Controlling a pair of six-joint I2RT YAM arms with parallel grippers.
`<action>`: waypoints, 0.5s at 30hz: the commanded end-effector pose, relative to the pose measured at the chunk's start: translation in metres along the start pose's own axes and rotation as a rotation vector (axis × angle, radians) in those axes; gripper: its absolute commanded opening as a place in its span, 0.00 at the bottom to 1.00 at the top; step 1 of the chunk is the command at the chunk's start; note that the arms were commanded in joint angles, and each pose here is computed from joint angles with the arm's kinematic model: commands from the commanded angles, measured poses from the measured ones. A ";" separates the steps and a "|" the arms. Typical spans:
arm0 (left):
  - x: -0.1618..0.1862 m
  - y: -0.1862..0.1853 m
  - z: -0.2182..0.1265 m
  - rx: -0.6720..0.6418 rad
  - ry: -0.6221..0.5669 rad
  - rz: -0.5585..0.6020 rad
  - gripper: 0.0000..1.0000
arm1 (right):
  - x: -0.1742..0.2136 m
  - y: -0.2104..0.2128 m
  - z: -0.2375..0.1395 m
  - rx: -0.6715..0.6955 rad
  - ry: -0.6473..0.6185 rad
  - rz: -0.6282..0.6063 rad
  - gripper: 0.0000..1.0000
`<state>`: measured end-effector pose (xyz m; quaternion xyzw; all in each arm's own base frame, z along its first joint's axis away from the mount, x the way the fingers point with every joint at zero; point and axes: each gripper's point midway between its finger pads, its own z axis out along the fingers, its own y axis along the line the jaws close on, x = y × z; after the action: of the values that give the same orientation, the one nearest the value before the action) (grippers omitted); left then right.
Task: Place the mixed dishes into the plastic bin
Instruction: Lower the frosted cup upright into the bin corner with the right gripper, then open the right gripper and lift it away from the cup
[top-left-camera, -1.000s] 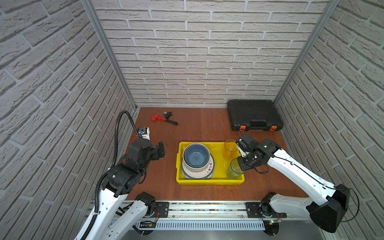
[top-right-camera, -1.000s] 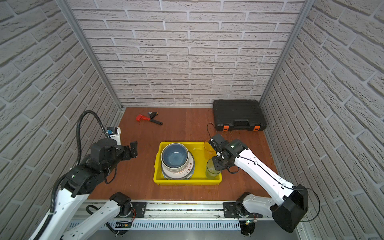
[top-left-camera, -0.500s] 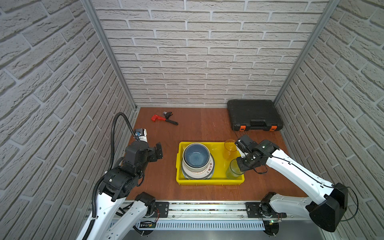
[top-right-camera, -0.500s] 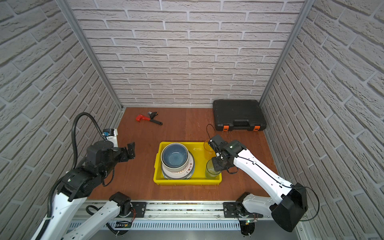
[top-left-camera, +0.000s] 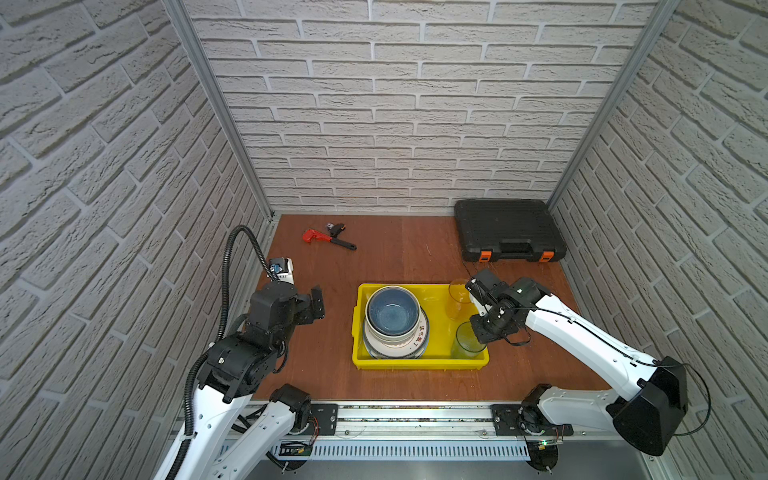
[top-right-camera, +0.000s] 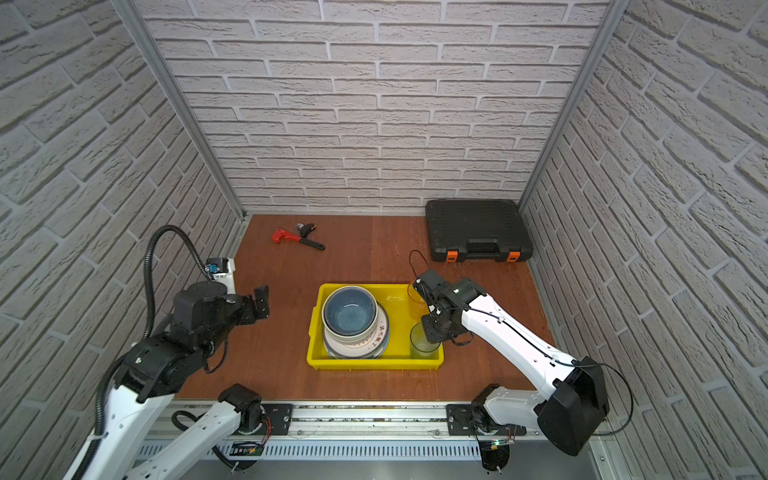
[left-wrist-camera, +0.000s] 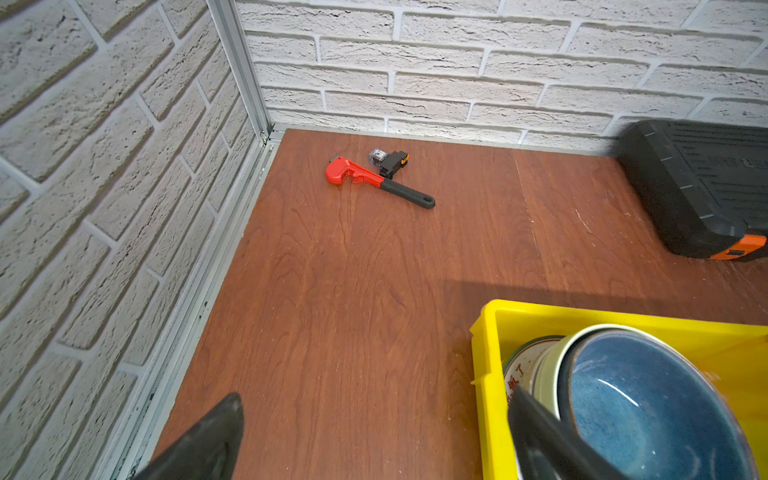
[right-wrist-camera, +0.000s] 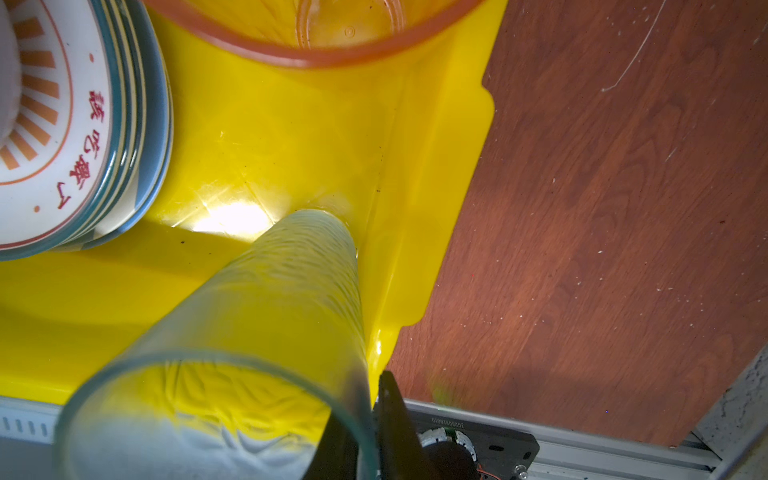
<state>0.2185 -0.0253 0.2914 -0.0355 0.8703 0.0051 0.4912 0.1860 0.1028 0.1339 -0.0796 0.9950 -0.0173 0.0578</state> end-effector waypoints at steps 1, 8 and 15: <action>-0.006 0.005 -0.003 -0.023 -0.021 0.010 0.98 | 0.001 0.001 0.002 0.011 0.008 -0.020 0.18; -0.011 0.006 -0.006 -0.026 -0.030 0.017 0.98 | -0.001 0.002 0.000 0.013 0.002 -0.031 0.20; -0.012 0.005 -0.004 -0.023 -0.025 0.035 0.98 | -0.009 0.002 -0.012 0.005 -0.042 -0.029 0.28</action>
<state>0.2184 -0.0241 0.2897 -0.0238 0.8745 0.0166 0.4842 0.1867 0.1040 0.1328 -0.0858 0.9946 -0.0213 0.0536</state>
